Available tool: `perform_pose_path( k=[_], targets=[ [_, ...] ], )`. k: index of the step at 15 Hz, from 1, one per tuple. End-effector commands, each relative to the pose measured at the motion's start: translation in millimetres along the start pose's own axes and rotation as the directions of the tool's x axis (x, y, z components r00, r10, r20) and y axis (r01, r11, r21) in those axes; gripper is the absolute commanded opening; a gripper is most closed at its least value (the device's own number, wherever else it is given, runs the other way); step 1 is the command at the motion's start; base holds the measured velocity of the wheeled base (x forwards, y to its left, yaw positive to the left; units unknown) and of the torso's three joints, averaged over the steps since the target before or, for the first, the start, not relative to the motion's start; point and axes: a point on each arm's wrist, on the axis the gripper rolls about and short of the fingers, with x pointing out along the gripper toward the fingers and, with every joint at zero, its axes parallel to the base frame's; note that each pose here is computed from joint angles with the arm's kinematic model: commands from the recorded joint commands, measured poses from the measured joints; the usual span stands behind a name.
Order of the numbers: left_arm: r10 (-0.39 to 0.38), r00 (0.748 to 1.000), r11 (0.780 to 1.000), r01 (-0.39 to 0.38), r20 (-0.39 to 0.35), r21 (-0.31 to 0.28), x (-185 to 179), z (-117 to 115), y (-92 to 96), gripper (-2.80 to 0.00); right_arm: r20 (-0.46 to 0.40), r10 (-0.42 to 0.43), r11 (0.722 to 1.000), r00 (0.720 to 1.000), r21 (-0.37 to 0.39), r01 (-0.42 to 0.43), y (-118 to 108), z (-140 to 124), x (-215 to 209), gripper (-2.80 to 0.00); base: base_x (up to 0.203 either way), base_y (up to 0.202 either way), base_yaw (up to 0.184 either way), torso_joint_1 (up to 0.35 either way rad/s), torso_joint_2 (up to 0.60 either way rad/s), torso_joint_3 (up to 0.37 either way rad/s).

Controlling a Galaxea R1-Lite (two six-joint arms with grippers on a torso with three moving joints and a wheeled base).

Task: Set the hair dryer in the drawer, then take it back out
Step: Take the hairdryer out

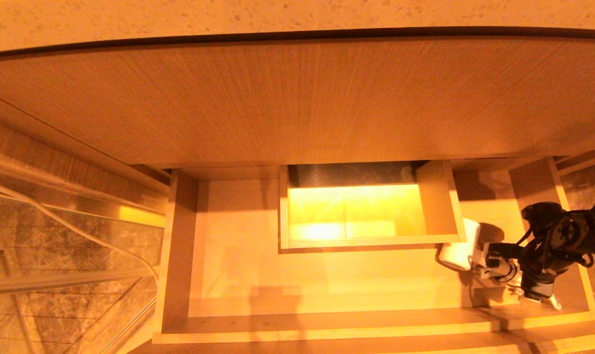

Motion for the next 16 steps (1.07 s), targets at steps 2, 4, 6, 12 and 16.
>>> perform_pose_path(
  k=[2,4,6,12,16],
  targets=[
    [0.001,1.000,1.000,-0.001,0.001,0.000,0.0,0.1,0.0,-2.80,0.001,-0.001,1.000,1.000,0.000,0.001,-3.8,3.6,10.6,0.00,0.000,0.000,0.000,0.000,0.00,0.000],
    [0.001,1.000,1.000,-0.001,0.001,0.000,0.0,0.1,0.0,-2.80,0.006,-0.013,1.000,1.000,0.019,0.013,-8.6,6.3,14.3,0.00,0.000,0.000,0.000,0.000,0.00,0.000],
    [0.001,1.000,1.000,-0.001,0.001,0.000,0.0,0.1,0.0,-2.80,0.010,-0.027,0.999,1.000,0.032,0.026,-11.3,8.1,18.8,0.00,0.000,0.000,0.000,0.000,0.00,0.000],
    [0.001,1.000,1.000,-0.001,0.001,0.000,0.0,0.1,0.0,-2.80,0.021,-0.064,0.997,0.998,0.040,0.064,-14.7,10.8,25.9,0.00,0.000,0.000,0.000,0.000,0.00,0.000],
    [0.001,1.000,1.000,-0.001,0.001,0.000,0.0,0.1,0.0,-2.80,0.020,-0.064,0.997,0.998,0.040,0.063,-14.4,11.0,27.1,0.00,0.000,0.000,0.000,0.000,0.00,0.000]
  ],
)
